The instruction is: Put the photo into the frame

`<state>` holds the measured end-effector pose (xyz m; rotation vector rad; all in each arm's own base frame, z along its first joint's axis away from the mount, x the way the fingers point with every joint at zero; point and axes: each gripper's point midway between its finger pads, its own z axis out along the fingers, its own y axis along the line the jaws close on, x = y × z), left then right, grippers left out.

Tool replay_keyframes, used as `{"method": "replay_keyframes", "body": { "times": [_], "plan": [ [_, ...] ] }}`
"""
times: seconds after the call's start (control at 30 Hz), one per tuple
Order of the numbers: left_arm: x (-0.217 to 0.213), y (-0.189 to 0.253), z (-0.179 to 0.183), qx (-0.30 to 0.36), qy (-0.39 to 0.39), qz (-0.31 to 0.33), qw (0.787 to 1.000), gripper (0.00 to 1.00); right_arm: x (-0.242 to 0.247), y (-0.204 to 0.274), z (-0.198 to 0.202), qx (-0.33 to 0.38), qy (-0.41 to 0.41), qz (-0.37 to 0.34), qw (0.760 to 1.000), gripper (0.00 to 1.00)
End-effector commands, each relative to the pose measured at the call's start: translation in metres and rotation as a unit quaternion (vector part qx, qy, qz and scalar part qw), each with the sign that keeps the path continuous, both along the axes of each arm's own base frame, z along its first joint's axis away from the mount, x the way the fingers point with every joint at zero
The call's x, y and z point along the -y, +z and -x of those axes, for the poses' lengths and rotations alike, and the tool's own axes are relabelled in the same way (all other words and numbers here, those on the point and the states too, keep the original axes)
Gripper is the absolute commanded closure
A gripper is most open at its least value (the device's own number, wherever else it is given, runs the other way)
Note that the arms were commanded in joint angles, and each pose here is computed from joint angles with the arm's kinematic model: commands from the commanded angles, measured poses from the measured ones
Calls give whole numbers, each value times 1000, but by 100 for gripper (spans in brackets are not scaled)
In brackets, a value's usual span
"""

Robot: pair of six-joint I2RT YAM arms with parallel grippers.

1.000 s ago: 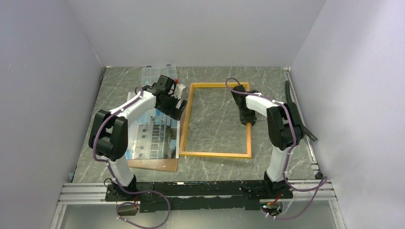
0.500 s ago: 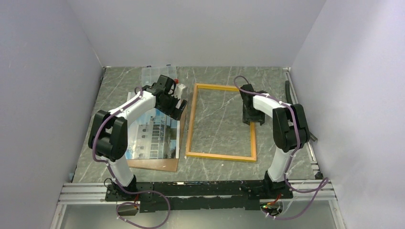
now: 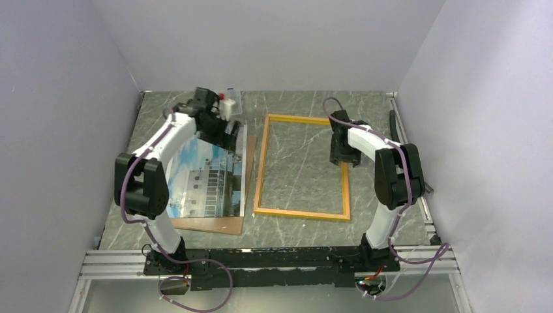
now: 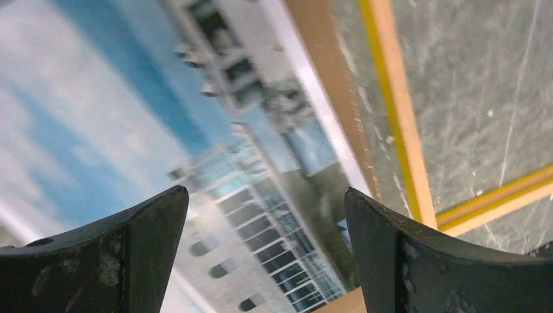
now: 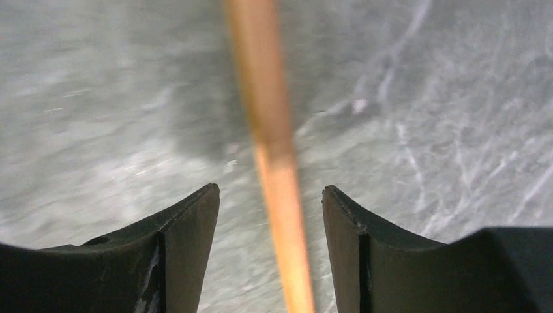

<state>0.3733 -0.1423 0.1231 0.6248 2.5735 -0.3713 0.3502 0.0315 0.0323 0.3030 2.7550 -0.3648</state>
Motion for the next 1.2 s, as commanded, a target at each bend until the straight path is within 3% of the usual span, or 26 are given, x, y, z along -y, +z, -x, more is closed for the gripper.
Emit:
{"method": "replay_keyframes", "body": {
  "times": [0.0,0.17,0.3,0.43,0.73,1.17],
  "plan": [
    [-57,56,-11,41,50,32,997,5,-73,64,-25,94,71,-94,989,34],
    [-144,64,-8,46,131,18,990,5,-194,66,5,96,193,-169,962,18],
    [-198,62,1,36,198,26,979,5,-270,56,13,84,237,-205,946,17],
    [-232,50,15,20,231,8,973,5,-310,46,13,74,267,-216,936,17],
    [-241,-2,45,-37,233,-11,972,7,-330,6,17,47,276,-220,935,22],
    [-244,-33,52,-62,189,-27,980,6,-291,-8,40,48,284,-181,940,30]
  ]
}}
